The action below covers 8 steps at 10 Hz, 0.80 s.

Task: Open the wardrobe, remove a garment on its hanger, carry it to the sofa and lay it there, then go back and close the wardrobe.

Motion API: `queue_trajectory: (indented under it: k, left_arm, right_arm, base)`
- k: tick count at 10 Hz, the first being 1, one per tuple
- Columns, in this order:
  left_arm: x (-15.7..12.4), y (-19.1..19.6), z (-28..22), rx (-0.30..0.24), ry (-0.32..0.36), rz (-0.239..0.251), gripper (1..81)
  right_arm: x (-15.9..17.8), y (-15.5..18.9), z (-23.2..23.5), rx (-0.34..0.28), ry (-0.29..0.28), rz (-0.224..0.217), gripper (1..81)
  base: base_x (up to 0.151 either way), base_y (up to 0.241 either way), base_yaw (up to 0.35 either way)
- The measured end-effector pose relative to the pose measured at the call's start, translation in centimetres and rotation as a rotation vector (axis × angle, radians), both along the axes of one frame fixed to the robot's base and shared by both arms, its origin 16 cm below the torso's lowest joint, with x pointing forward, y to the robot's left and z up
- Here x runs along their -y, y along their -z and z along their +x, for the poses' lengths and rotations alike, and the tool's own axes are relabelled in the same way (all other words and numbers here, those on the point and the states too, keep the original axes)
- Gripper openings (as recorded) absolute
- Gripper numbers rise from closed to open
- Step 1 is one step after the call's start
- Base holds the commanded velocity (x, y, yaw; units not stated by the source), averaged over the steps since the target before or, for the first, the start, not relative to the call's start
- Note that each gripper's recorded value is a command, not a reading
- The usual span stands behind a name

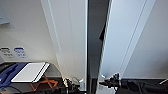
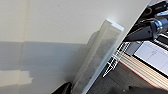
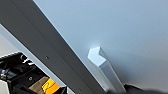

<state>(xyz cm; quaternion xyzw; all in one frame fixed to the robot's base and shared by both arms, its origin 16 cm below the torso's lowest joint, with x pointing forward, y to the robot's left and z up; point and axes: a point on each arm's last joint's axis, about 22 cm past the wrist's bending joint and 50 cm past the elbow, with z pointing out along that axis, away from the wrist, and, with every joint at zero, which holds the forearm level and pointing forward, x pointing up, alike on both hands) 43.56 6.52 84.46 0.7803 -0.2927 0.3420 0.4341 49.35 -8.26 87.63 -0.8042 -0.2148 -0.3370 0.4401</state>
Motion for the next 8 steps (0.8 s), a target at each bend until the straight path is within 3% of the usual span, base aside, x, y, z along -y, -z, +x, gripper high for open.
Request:
queue_trajectory:
  k: [8]
  left_arm:
    - [-3.6, 0.3, -3.5, -0.016, -0.002, 0.021, 81.1]
  right_arm:
    - [1.6, -0.3, -2.2, -0.02, -0.007, 0.003, 81.1]
  base:
    - [0.0, 0.0, 0.0]
